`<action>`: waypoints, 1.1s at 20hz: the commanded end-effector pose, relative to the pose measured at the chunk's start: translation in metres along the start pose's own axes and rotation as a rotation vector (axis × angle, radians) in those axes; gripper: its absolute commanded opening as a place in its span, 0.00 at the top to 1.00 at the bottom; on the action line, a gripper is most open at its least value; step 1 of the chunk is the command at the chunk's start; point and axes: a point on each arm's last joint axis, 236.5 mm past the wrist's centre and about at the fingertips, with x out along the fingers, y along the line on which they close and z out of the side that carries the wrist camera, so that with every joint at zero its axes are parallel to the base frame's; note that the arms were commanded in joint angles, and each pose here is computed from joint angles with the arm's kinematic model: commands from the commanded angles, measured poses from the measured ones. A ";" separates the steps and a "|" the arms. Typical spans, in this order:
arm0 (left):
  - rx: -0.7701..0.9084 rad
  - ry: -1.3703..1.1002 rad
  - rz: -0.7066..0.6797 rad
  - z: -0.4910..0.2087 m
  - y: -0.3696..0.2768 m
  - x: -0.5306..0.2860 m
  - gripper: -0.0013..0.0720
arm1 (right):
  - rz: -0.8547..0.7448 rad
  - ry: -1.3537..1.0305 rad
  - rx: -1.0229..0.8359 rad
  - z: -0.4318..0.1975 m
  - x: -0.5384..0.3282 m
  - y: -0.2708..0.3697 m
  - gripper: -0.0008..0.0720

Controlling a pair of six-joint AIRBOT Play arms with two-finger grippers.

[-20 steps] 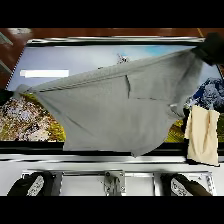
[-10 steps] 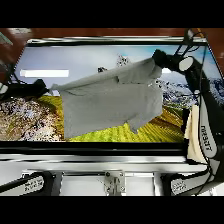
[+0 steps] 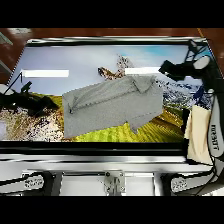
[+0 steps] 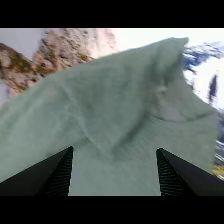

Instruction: Fold the shirts.

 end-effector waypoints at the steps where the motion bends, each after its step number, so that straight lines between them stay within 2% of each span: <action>1: -0.067 0.151 0.005 -0.076 0.038 0.005 0.02 | -0.073 0.270 0.060 -0.058 -0.053 -0.074 0.13; 3: -0.124 0.196 -0.013 -0.113 0.047 0.034 0.02 | -0.020 0.323 0.156 -0.079 -0.058 -0.092 0.13; 5: -0.174 0.180 -0.108 -0.126 0.035 0.059 0.02 | 0.013 0.331 0.223 -0.090 -0.054 -0.098 0.13; 7: -0.225 0.106 -0.167 -0.118 0.026 0.073 0.02 | 0.010 0.328 0.234 -0.094 -0.047 -0.100 0.13; 12: -0.214 0.000 -0.189 -0.094 0.003 0.091 0.03 | -0.002 0.268 0.238 -0.084 -0.035 -0.103 0.13; 13: -0.236 -0.023 -0.196 -0.088 -0.002 0.095 0.12 | -0.003 0.268 0.243 -0.084 -0.033 -0.103 0.13; 14: -0.254 -0.049 -0.200 -0.082 -0.005 0.097 0.43 | -0.002 0.276 0.248 -0.086 -0.031 -0.104 0.13; 15: -0.261 -0.067 -0.208 -0.077 -0.008 0.097 0.67 | 0.000 0.295 0.258 -0.090 -0.029 -0.104 0.13; 16: -0.263 -0.074 -0.215 -0.075 -0.010 0.096 0.77 | 0.005 0.325 0.264 -0.098 -0.025 -0.104 0.12; 18: -0.236 -0.080 -0.221 -0.072 -0.013 0.092 0.93 | 0.016 0.383 0.279 -0.116 -0.011 -0.103 0.10; 19: -0.212 -0.085 -0.225 -0.071 -0.015 0.090 0.94 | 0.034 0.411 0.281 -0.126 -0.001 -0.097 0.05; 22: -0.148 -0.116 -0.242 -0.063 -0.025 0.078 0.94 | 0.055 0.462 0.271 -0.147 0.033 -0.085 0.05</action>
